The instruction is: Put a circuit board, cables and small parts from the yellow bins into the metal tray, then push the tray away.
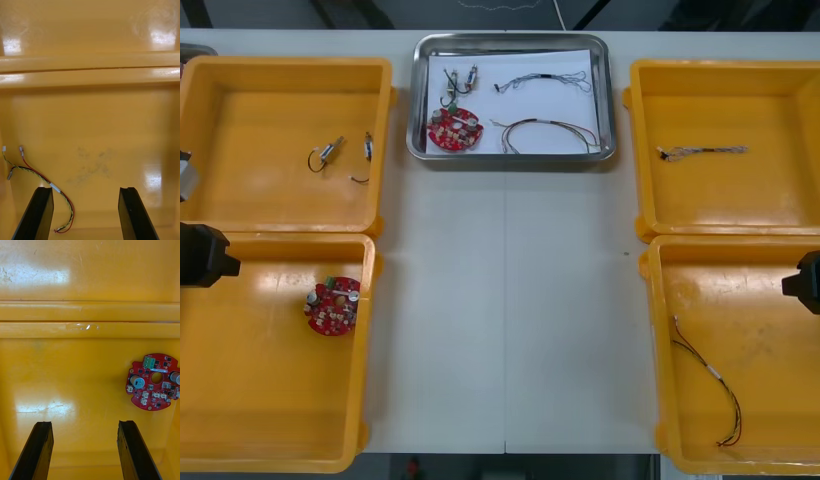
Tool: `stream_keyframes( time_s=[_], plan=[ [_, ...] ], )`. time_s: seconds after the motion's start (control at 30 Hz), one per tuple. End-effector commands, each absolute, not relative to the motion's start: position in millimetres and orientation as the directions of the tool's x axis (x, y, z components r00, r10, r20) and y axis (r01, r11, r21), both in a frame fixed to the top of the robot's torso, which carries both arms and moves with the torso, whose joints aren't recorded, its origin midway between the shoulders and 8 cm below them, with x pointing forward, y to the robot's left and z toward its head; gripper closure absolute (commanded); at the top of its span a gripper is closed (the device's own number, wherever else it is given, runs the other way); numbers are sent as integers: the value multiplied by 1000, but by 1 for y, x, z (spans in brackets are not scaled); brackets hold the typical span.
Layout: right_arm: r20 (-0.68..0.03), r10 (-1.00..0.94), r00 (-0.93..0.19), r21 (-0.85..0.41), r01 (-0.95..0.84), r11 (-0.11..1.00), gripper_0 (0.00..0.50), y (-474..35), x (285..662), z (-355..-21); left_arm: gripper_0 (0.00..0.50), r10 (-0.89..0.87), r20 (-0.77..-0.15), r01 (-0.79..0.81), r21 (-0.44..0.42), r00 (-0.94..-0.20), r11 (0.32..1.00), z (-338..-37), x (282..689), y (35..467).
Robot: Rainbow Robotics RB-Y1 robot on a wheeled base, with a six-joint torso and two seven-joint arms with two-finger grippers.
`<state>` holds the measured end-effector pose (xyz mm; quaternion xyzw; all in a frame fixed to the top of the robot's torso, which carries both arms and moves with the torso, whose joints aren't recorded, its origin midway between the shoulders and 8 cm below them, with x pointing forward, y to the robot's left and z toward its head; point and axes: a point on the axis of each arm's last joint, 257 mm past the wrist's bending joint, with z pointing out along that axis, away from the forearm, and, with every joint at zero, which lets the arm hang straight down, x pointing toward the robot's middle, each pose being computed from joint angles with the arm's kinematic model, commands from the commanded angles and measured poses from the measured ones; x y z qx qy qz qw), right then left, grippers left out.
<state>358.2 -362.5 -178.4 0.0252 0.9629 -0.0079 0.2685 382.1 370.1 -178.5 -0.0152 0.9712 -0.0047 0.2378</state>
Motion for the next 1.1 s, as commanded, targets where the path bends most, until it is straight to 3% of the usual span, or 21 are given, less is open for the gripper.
stream_keyframes(
  time_s=[0.03, 1.1],
  plan=[
    [-515, 92, -852, -10, 113, 994, 0, -379, 350, -174, 0, 25, -483, 7, 39, -875, 999, -165, 381, 380],
    [-509, 93, -856, -5, 111, 994, 0, -379, 348, -176, 0, 25, -483, 7, 39, -875, 999, -165, 381, 380]
  ],
)
